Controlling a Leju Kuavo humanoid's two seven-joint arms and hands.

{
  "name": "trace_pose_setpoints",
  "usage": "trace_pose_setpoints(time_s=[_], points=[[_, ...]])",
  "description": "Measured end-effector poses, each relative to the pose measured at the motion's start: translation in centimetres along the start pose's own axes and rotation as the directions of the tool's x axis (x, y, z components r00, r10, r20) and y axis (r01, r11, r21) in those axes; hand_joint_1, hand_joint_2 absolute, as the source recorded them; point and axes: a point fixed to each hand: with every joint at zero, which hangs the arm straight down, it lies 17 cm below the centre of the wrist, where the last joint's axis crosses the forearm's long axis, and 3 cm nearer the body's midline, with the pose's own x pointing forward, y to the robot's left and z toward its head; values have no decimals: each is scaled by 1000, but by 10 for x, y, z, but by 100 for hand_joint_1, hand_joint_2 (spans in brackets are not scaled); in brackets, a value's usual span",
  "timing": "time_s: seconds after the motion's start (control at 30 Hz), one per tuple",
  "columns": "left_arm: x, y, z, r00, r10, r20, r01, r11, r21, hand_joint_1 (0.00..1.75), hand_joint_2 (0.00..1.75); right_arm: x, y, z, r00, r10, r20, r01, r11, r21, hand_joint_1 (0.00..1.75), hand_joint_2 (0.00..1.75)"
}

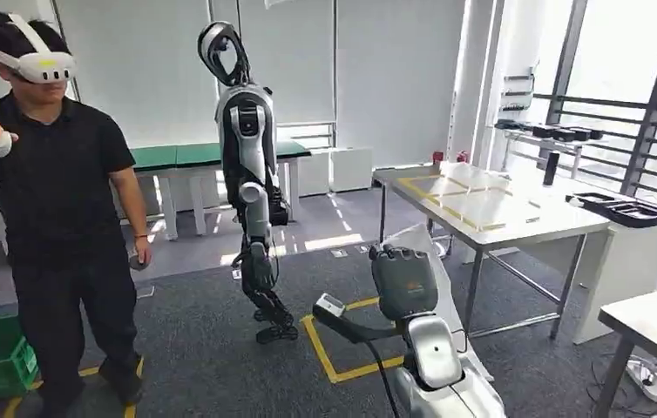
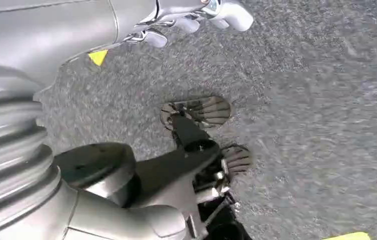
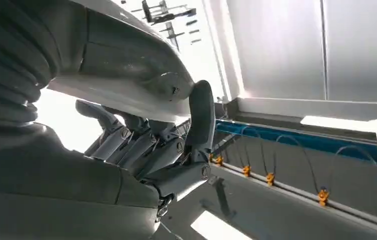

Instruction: Take the parts from the cabinet and place them on the table.

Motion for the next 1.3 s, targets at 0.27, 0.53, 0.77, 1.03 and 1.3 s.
trace_pose_setpoints(time_s=[0.27,0.53,0.77,1.03,1.3], points=[[5,-5,-1,1000,-5,5,5,1000,-7,0,175,-21,-5,-4,1000,17,-2,-17,1000,-1,175,175],[5,-8,-2,1000,-4,4,4,1000,-12,0,175,-34,-14,-9,999,28,-20,-28,1000,-9,175,175],[2,-9,-1,1000,-2,0,2,1000,-14,0,175,-39,-16,-11,999,31,-24,-31,999,-9,175,175],[2,-8,-1,1000,-4,1,4,1000,-13,0,175,-44,-17,-11,999,34,-35,-34,999,-13,175,175],[2,-4,-1,1000,-9,2,9,1000,-9,0,175,-58,-9,-6,996,48,-69,-48,999,9,175,175]])
